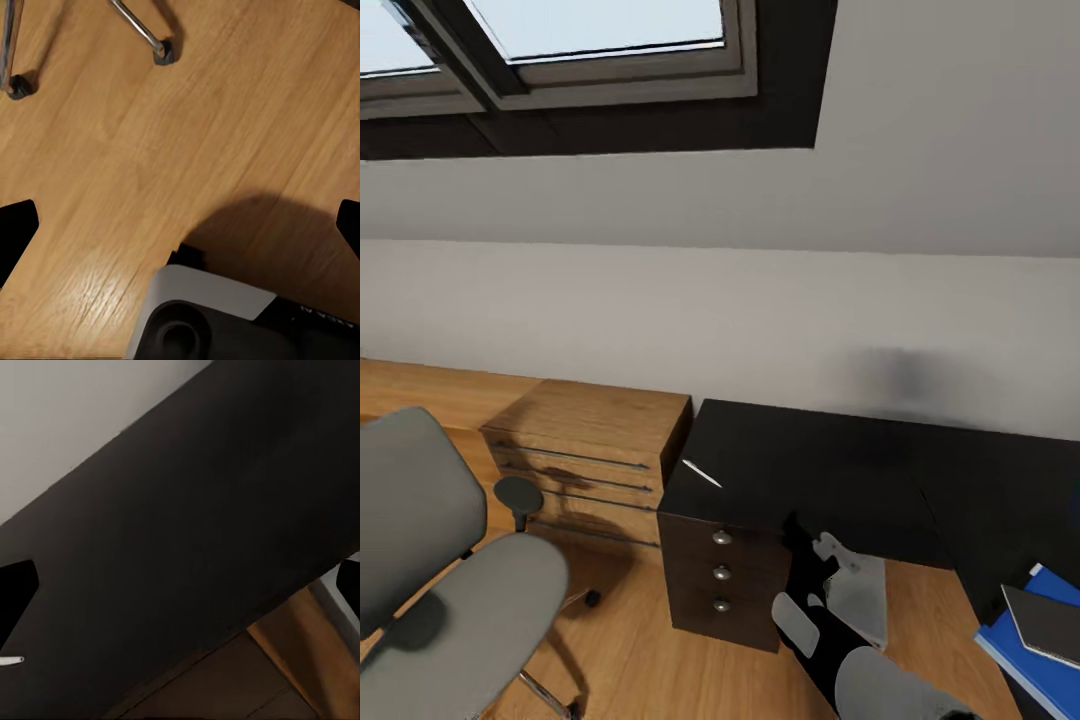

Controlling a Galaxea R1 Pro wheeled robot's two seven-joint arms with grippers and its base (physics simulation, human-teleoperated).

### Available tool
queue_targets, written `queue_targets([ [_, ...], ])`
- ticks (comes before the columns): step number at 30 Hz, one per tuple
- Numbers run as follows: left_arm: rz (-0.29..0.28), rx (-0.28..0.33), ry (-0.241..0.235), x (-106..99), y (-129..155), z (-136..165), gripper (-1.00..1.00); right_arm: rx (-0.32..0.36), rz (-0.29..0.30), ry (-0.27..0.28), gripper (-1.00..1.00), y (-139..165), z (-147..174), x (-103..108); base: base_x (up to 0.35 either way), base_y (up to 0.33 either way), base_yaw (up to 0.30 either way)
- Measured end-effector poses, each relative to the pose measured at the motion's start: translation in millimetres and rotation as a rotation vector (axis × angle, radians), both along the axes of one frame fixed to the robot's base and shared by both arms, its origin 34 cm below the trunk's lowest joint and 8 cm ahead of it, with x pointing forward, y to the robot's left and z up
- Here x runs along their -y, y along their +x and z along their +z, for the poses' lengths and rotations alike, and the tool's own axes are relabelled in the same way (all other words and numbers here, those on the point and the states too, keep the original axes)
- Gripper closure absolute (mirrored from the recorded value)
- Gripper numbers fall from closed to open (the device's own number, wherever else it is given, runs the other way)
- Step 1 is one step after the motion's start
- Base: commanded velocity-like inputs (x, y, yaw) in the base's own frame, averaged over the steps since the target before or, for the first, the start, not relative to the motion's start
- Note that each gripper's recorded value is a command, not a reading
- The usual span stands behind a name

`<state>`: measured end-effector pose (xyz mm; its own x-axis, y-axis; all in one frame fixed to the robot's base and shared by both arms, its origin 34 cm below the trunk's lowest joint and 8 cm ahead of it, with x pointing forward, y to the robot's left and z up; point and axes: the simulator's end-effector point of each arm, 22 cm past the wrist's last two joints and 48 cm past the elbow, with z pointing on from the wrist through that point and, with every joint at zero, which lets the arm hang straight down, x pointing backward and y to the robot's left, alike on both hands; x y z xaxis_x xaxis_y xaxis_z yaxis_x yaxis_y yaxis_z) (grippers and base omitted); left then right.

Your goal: In the bedroom, organize the workspace by keeping the computer under the desk, ensuring the monitor is on the desk, placing the keyboard on the desk next to the monitor, placing the mouse on the desk next to the keyboard, moving the folder from the swivel chair onto the desk next to the mouse, stacking the notebook on top of the folder with the pen on top of the notebook, and positioning the swivel chair next to the desk.

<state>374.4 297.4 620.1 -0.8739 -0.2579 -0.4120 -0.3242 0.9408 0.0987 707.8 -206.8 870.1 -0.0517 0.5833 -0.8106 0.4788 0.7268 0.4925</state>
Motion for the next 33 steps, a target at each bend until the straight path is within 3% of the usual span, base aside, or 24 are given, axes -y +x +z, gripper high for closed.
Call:
queue_targets([
  [4,0.0,-0.002,0.0,0.4,-2.1,3.4,-1.0,-0.016,0.04,-0.063,-1.0,-0.3,1.0,0.2,0.0,0.0,0.299],
  [8,0.0,-0.002,0.0,0.5,-3.7,7.0,-1.0,0.002,0.16,-0.199,-1.0,4.4,12.5,-13.7,0.0,0.0,0.3],
  [9,-0.001,-0.003,-0.001,1.4,-4.3,7.7,-1.0,0.001,0.238,-0.287,-1.0,3.1,11.9,-22.4,0.0,0.0,0.299],
  [11,-0.002,-0.003,-0.001,1.6,-5.0,9.4,-1.0,0.0,0.258,-0.308,-1.0,2.1,13.2,-24.7,0.0,0.0,0.299],
  [33,-0.002,-0.003,0.0,1.5,-13.5,26.5,-1.0,-0.008,0.279,-0.327,-1.0,-7.0,27.8,-27.3,0.0,0.0,0.298],
])
